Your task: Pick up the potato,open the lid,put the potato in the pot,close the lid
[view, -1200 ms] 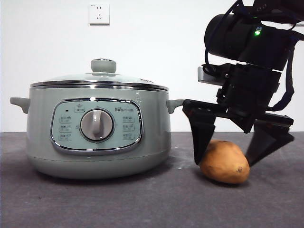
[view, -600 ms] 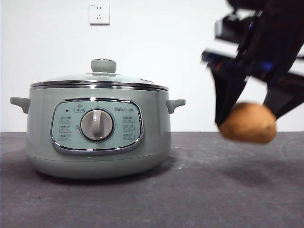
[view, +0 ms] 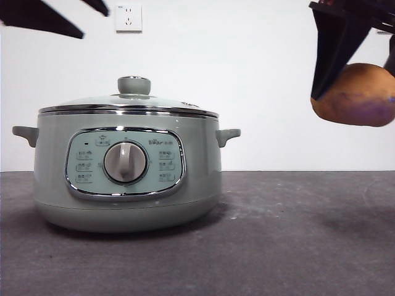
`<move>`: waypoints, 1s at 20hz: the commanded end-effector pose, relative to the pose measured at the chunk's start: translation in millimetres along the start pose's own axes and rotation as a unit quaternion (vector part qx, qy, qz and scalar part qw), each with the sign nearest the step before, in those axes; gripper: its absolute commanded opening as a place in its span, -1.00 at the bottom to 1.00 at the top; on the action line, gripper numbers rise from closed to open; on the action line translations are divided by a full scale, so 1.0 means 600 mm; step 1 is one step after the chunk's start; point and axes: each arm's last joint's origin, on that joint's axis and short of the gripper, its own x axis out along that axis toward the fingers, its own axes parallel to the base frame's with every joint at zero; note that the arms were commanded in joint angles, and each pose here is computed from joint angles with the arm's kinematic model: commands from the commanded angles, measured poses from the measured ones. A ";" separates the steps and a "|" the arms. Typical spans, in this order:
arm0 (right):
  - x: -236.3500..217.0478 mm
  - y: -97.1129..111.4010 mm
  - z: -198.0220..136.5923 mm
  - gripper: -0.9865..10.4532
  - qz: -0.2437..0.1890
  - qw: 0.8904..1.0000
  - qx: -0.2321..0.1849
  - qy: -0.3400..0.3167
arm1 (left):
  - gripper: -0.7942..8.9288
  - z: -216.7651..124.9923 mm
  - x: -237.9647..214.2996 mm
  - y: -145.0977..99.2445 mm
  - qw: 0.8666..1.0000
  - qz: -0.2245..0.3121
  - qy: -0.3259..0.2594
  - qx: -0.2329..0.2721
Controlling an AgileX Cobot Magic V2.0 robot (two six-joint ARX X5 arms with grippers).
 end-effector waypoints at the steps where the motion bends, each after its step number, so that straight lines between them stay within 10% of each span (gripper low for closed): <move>1: -0.001 0.000 -0.001 -0.84 -0.003 1.000 -0.004 0.002 | -0.10 0.007 0.035 -0.013 0.999 0.021 0.026 0.035; 15: -0.001 0.000 -0.002 -0.84 -0.004 1.000 -0.004 0.006 | -0.14 -0.018 0.148 -0.015 0.990 0.084 0.085 0.073; 18: -0.001 0.000 -0.002 -0.85 -0.004 1.000 -0.004 0.006 | -0.81 -0.018 0.148 -0.015 0.990 0.084 0.086 0.075; 20: -0.001 0.000 -0.002 -0.84 -0.004 1.000 -0.003 0.006 | -0.85 -0.018 0.148 -0.015 0.989 0.083 0.085 0.086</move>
